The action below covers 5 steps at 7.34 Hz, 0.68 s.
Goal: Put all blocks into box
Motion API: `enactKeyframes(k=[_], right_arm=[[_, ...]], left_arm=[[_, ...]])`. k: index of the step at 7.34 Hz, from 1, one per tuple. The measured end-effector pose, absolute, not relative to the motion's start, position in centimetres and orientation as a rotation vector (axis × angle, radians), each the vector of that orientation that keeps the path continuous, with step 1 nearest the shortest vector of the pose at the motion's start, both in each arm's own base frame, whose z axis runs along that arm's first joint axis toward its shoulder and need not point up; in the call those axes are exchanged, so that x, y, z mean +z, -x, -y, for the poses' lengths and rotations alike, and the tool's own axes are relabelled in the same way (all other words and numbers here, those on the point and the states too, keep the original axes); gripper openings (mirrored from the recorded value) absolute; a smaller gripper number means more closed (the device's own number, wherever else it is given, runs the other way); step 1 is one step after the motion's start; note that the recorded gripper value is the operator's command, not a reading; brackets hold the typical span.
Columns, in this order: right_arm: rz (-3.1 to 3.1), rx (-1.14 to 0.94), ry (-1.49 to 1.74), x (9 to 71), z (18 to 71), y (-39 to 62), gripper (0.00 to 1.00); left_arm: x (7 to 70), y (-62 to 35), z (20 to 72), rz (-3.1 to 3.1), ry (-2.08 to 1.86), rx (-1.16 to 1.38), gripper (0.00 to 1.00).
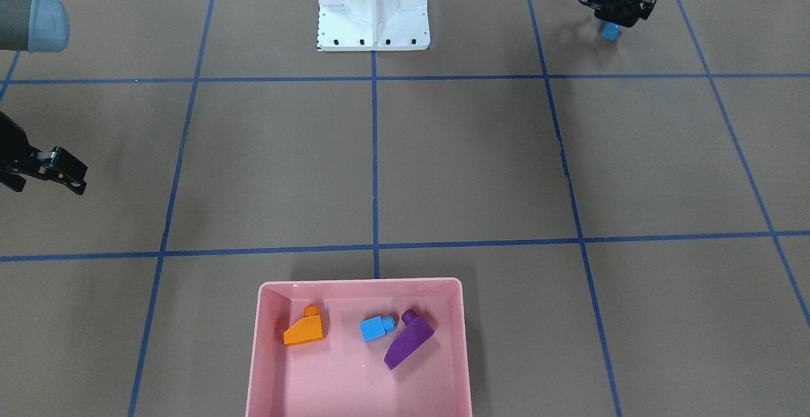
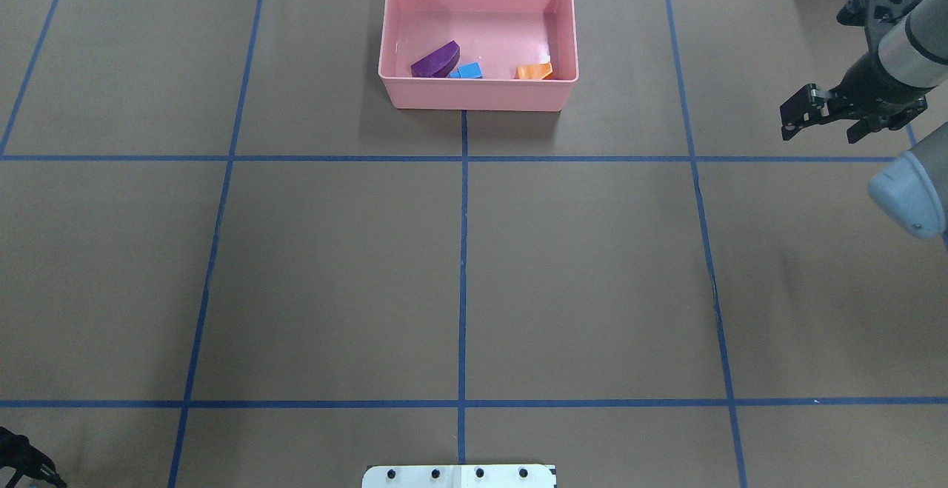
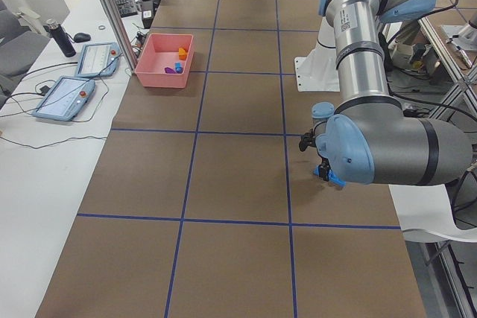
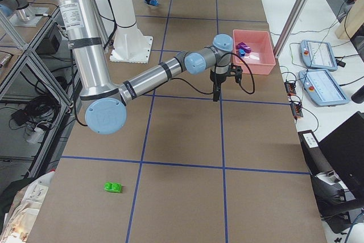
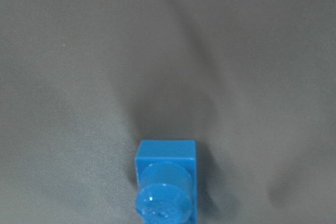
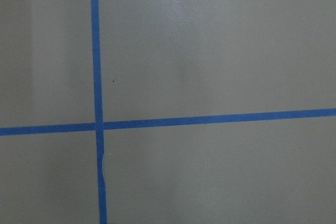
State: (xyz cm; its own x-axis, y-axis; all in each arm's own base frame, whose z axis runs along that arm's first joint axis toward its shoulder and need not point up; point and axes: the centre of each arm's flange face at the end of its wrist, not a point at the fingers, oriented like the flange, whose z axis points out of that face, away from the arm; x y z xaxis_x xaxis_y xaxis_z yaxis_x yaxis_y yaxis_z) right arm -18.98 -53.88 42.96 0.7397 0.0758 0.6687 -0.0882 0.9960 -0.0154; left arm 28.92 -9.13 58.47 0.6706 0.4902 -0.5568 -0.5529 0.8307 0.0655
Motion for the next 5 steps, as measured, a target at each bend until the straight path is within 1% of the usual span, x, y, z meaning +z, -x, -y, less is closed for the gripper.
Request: enactKeyframes(k=[1, 2, 4, 5], right_arm=[[0.733, 0.090, -0.017, 43.0, 53.9, 19.0, 0.96], [0.731, 0.091, -0.015, 43.2, 53.8, 18.9, 0.96], [0.724, 0.089, -0.009, 44.1, 53.3, 18.5, 0.96], [0.715, 0.066, -0.007, 45.1, 52.7, 18.1, 0.95]], left_arm=[[58.6, -28.9, 9.1, -0.592, 0.114, 0.590, 0.17], [58.5, -28.9, 9.1, -0.593, 0.115, 0.590, 0.00], [57.8, -28.9, 9.2, -0.610, 0.115, 0.586, 0.00], [56.3, -28.9, 9.4, -0.642, 0.124, 0.580, 0.00]])
